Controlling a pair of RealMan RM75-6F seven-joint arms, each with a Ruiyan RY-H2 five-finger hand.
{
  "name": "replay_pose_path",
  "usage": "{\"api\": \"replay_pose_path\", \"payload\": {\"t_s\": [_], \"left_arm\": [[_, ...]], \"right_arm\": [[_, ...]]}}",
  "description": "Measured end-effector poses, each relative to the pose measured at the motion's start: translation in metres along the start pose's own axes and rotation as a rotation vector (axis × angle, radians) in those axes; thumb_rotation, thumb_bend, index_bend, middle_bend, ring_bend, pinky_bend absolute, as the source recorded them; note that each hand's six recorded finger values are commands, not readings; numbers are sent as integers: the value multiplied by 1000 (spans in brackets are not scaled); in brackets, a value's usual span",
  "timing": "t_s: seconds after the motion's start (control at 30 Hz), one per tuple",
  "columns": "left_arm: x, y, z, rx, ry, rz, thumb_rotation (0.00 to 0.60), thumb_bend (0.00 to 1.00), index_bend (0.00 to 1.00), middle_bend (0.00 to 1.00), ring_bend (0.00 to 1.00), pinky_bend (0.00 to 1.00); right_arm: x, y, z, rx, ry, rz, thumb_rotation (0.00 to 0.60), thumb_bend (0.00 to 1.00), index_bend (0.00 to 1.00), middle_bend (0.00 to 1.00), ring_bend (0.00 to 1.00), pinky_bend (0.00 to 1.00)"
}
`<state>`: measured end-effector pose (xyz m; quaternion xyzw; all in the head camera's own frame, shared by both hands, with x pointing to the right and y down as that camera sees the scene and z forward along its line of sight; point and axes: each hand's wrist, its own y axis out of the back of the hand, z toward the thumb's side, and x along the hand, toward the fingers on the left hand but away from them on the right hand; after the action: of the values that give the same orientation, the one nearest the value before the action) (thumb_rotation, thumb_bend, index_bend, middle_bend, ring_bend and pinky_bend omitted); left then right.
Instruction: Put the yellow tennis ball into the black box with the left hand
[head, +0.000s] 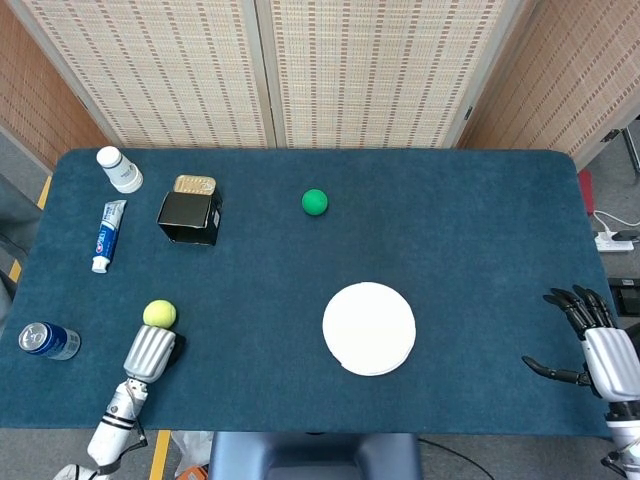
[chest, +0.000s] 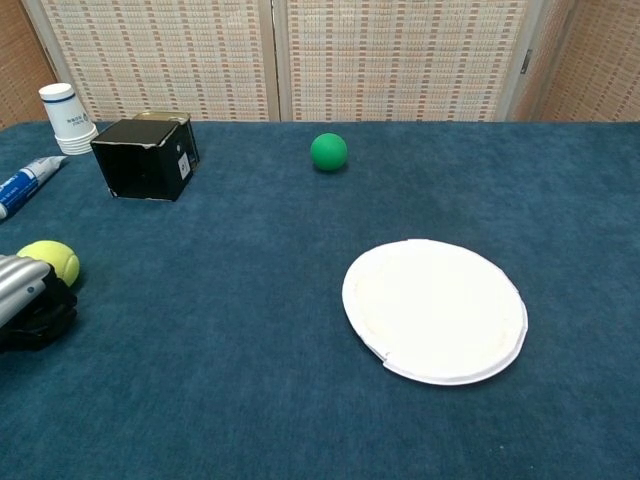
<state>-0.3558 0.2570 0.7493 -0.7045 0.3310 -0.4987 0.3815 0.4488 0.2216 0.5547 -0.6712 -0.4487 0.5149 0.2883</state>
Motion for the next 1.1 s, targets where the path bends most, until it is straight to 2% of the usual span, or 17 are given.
{"api": "replay_pose_path", "payload": {"t_s": [0.27,0.73,0.97,1.1], "left_arm": [[22,4,-9,26,23,-17,600,702,1000,1000,1000,1000],[26,10,-38,74,67,-47,600,706,1000,1000,1000,1000],[48,8,-34,77,50,-71,600,706,1000,1000,1000,1000],[67,15,-27,52,32,-49,600,705,1000,1000,1000,1000]], "right_arm": [[-1,-1,0,5,-5,1,600,0,205,122,0,0],[-3,-3,0,12,-13,1,600,0,205,122,0,0],[-3,-7,4,26,-7,8,600,0,205,122,0,0],[-5,-8,3,27,-13,12,600,0,205,122,0,0]]}}
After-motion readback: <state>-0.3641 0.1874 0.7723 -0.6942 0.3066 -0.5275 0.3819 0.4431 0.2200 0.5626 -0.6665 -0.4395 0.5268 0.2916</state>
